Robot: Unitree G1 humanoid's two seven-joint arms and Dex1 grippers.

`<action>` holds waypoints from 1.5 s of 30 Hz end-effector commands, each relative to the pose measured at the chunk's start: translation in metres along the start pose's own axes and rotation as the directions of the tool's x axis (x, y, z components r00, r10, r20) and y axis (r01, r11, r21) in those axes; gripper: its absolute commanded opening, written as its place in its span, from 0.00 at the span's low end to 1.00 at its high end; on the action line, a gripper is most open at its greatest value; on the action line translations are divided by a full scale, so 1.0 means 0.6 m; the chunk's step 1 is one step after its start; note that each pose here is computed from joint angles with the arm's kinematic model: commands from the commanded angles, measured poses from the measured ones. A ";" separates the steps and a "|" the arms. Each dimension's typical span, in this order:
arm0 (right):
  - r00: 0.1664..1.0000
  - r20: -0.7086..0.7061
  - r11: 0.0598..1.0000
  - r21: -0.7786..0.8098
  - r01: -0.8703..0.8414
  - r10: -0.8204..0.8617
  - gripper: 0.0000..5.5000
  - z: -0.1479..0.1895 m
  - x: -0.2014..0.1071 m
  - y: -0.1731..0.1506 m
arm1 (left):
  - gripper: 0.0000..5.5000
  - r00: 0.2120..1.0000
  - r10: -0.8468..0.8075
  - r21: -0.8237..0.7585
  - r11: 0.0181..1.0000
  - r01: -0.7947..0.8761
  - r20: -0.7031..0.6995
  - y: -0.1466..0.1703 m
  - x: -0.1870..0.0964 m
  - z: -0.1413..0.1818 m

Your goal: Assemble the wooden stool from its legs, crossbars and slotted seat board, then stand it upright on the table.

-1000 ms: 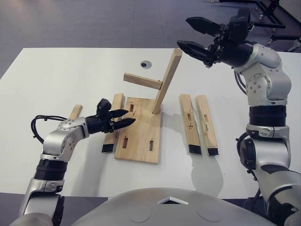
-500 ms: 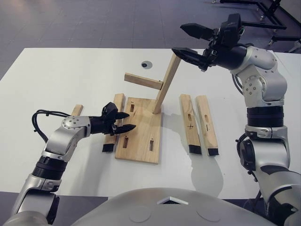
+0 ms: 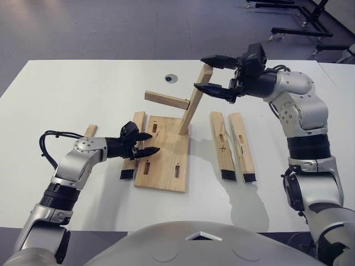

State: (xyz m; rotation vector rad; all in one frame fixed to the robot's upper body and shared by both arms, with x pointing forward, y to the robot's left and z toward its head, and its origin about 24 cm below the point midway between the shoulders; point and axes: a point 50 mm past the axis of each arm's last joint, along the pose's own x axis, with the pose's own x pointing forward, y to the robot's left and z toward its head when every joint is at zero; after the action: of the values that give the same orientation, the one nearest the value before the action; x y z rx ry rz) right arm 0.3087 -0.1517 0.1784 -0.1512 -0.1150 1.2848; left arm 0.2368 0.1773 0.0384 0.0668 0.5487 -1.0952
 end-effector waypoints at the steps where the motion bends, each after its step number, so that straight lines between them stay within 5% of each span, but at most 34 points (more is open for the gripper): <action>1: 0.992 -0.116 0.991 0.127 -0.037 0.052 0.67 -0.053 0.003 0.018 | 0.60 0.994 0.008 -0.087 0.996 -0.018 -0.110 -0.003 0.001 -0.050; 9: 0.997 -0.072 0.998 0.060 0.029 -0.024 0.67 -0.031 0.000 0.003 | 0.60 0.996 0.002 -0.083 0.997 -0.009 -0.088 -0.009 0.006 -0.034; 15: 0.962 0.248 0.992 0.081 0.096 -0.114 0.67 0.057 -0.035 -0.016 | 0.60 0.998 0.002 -0.087 0.996 -0.007 -0.062 -0.015 0.006 -0.021; 21: 0.910 0.337 0.969 0.134 0.208 -0.242 0.67 0.071 -0.058 -0.025 | 0.60 0.999 0.020 -0.082 0.996 -0.024 -0.043 -0.018 0.007 -0.014; 24: 0.831 0.391 0.918 0.201 0.342 -0.396 0.67 0.062 -0.072 -0.024 | 0.60 0.984 0.160 -0.111 0.982 -0.151 0.081 0.001 0.001 0.012; 27: 0.613 0.451 0.760 0.335 0.558 -0.649 0.67 0.052 -0.099 -0.015 | 0.60 0.971 0.189 -0.102 0.979 -0.175 0.148 -0.008 -0.016 0.025; 32: 0.357 0.239 0.424 0.356 0.833 -0.903 0.67 -0.001 -0.118 0.048 | 0.60 0.908 0.325 -0.095 0.946 -0.311 0.265 -0.026 -0.055 0.053; 36: 0.215 0.057 0.218 0.044 0.975 -0.975 0.67 -0.035 -0.149 0.082 | 0.60 0.840 0.452 -0.121 0.892 -0.436 0.299 -0.044 -0.077 0.055; 40: 0.194 -0.265 0.161 0.142 0.977 -0.944 0.67 -0.106 -0.149 0.149 | 0.60 0.686 0.650 -0.215 0.758 -0.616 0.327 -0.050 -0.091 0.051; 45: 0.306 -0.495 0.242 0.190 0.951 -0.813 0.67 -0.144 -0.131 0.211 | 0.60 0.433 0.842 -0.271 0.520 -0.810 0.323 -0.037 -0.107 0.043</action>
State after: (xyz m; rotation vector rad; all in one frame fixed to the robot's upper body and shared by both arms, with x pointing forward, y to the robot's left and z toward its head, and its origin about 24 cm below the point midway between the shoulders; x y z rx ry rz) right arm 0.1838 -0.1969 0.0723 0.1607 0.3078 -0.0141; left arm 0.2044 0.2043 0.0948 -0.0074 0.1263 -0.1870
